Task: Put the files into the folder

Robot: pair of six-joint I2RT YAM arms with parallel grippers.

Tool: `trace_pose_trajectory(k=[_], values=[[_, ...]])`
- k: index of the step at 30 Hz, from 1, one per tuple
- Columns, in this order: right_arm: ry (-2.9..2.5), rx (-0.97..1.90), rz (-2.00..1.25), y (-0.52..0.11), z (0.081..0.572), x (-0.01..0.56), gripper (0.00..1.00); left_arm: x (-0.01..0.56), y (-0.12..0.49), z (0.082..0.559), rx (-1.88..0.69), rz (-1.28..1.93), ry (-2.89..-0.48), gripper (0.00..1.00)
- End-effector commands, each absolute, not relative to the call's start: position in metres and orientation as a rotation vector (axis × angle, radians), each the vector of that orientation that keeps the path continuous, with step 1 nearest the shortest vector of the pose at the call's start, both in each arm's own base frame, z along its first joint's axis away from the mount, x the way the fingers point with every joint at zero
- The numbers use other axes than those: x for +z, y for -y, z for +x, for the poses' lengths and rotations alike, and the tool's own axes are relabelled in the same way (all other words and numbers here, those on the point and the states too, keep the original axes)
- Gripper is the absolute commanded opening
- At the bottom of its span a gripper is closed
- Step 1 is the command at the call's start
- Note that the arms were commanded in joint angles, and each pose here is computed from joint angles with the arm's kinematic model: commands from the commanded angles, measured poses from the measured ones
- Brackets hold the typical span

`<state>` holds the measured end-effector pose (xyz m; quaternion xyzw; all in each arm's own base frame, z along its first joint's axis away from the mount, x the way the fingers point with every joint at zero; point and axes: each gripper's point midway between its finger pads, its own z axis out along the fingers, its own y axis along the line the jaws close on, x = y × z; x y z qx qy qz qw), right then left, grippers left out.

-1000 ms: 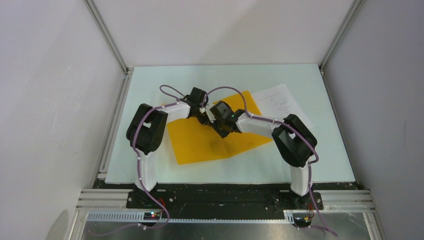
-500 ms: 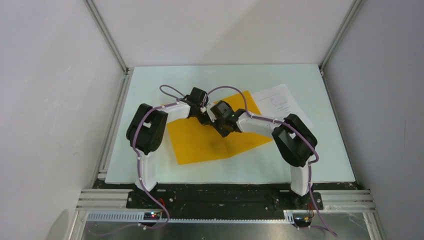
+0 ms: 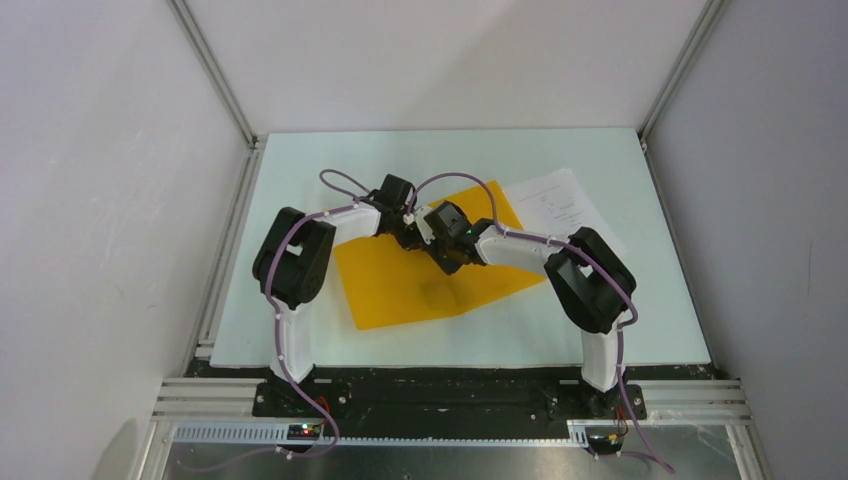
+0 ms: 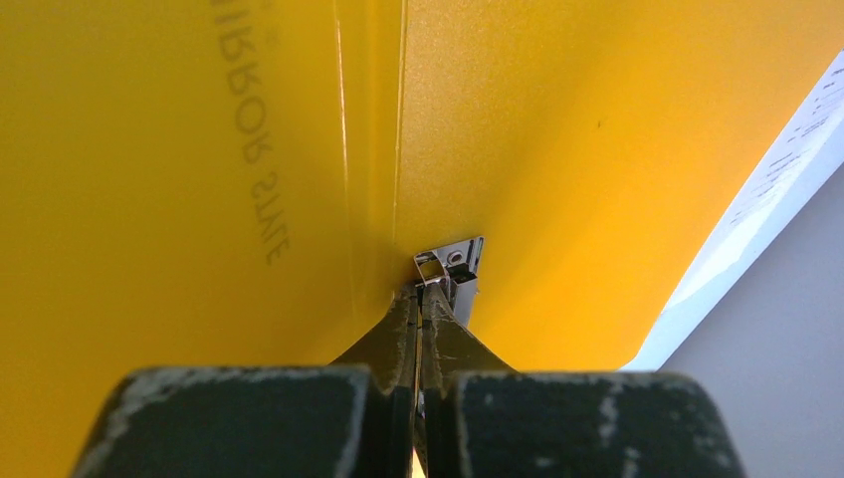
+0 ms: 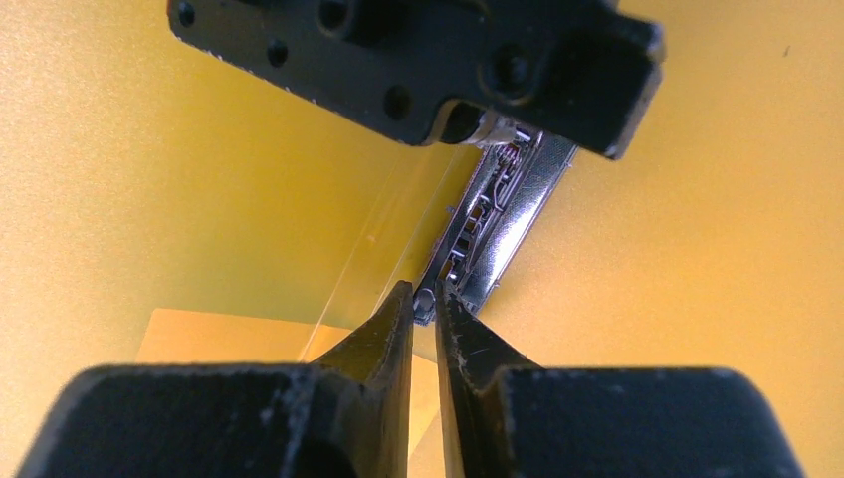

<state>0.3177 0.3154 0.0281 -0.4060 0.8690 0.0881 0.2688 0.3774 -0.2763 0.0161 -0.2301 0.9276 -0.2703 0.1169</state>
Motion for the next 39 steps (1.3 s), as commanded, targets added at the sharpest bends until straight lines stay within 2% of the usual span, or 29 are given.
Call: trace_pose_trajectory(k=[1, 10, 13, 15, 28, 35, 39], values=[[-2.528, 0.155, -1.180, -0.274, 0.287, -0.016, 0.15, -0.036, 0.247, 0.344, -0.512, -0.685, -2.872, 0.00], [-2.488, -0.014, -1.304, -0.258, 0.279, -0.018, 0.13, -0.036, 0.245, 0.345, -0.519, -0.686, -2.879, 0.00], [-2.465, -0.076, -1.316, -0.250, 0.283, -0.018, 0.03, -0.036, 0.244, 0.345, -0.520, -0.689, -2.881, 0.00], [-2.471, -0.082, -1.323, -0.247, 0.285, -0.019, 0.00, -0.036, 0.245, 0.345, -0.521, -0.693, -2.879, 0.00], [-2.660, 0.089, -1.393, -0.235, 0.256, -0.047, 0.02, -0.038, 0.245, 0.343, -0.436, -0.570, -2.911, 0.00], [-2.843, 0.274, -1.314, -0.244, 0.224, -0.053, 0.10, -0.041, 0.249, 0.343, -0.399, -0.482, -2.933, 0.00], [-2.891, 0.150, -1.360, -0.229, 0.212, -0.060, 0.08, -0.044, 0.252, 0.340, -0.387, -0.459, -2.943, 0.00]])
